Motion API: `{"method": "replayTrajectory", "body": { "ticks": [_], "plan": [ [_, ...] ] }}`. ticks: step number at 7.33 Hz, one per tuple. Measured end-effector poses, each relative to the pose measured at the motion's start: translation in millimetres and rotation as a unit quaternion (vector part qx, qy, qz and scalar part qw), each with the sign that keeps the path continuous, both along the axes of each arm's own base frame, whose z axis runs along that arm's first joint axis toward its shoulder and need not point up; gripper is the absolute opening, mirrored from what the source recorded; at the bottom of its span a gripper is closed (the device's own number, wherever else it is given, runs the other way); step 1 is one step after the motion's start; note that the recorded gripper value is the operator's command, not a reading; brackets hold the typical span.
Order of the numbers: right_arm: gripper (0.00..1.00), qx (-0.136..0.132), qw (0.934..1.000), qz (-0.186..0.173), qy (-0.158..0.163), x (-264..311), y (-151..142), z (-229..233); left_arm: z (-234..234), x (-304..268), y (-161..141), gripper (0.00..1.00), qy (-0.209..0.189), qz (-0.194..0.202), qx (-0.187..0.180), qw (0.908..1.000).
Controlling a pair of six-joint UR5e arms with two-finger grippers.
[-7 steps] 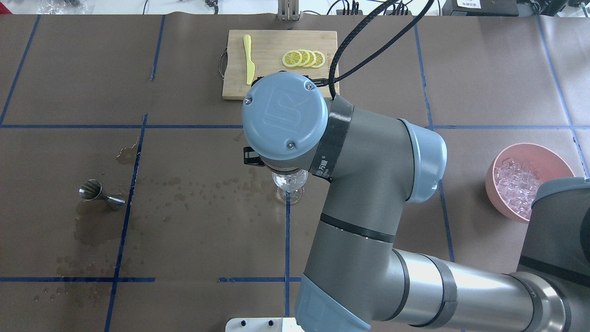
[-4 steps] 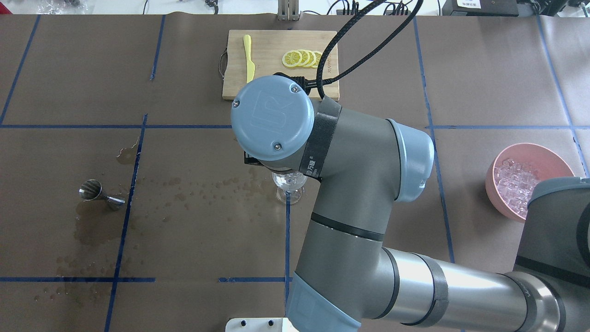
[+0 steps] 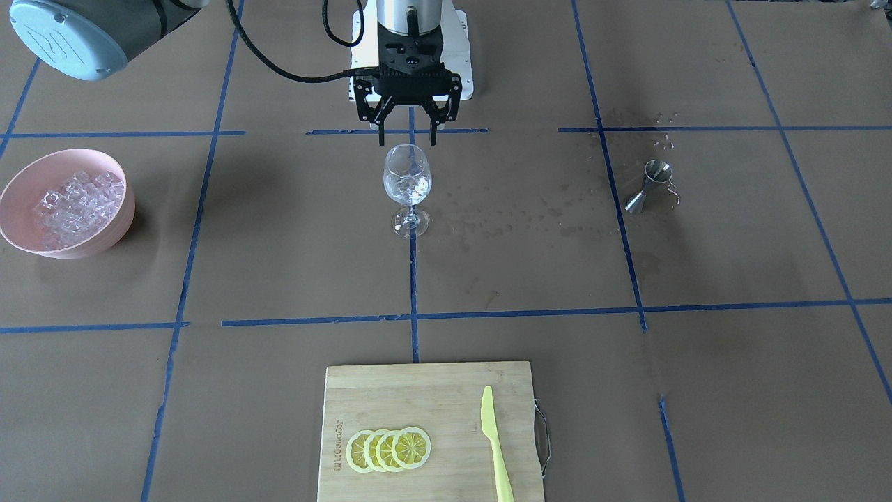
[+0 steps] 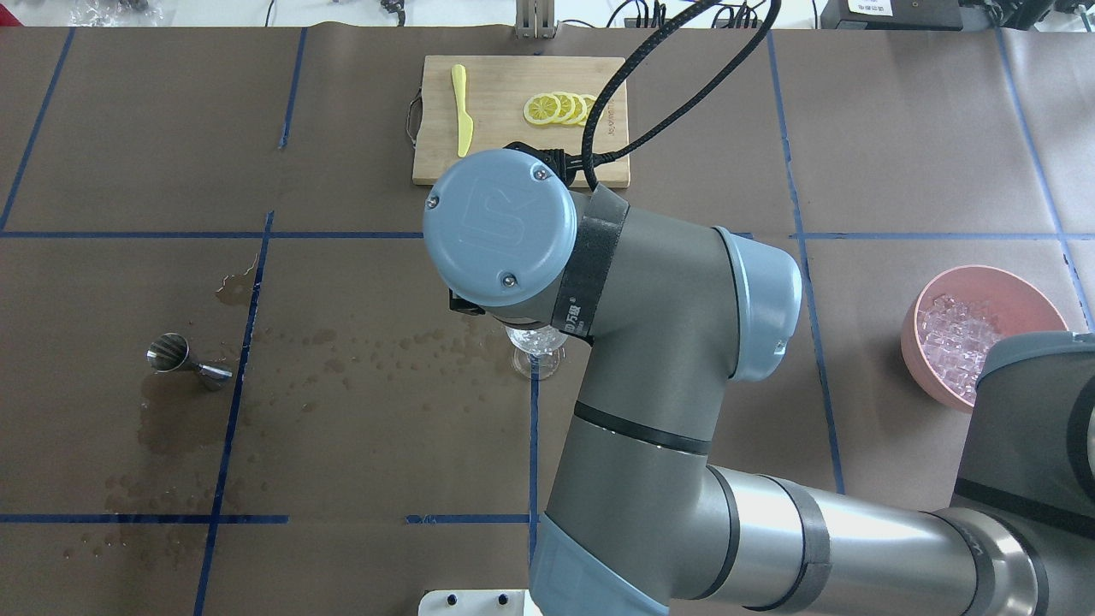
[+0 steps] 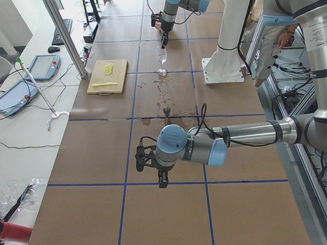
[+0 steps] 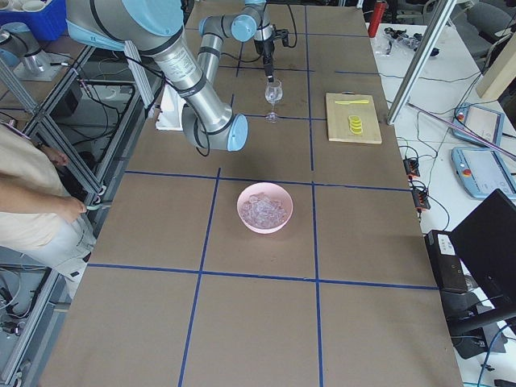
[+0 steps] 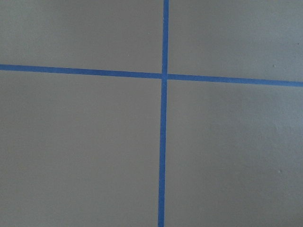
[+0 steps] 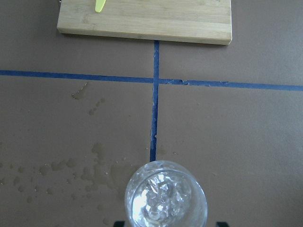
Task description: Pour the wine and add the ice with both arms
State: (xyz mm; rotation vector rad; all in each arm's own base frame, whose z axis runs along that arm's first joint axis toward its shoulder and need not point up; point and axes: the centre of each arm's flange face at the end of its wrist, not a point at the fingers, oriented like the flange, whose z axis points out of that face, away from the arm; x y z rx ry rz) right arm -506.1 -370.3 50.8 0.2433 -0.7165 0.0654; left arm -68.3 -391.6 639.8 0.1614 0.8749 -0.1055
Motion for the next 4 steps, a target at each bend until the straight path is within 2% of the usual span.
{"method": "replayTrajectory", "body": {
  "ticks": [2,3,4],
  "plan": [
    [1.0,0.002,1.0,-0.007,0.0,8.4,-2.4,6.7,1.8,-0.3,0.4,1.0,0.0,0.0,-0.001,1.0],
    [1.0,-0.001,0.9999,-0.016,0.0,29.6,-16.4,19.3,3.6,-0.6,1.2,1.0,-0.001,0.0,-0.003,1.0],
    [1.0,-0.004,0.9994,-0.035,0.0,66.1,-44.8,39.2,3.6,-1.0,1.6,1.0,-0.001,-0.001,-0.003,1.0]
  ]
}}
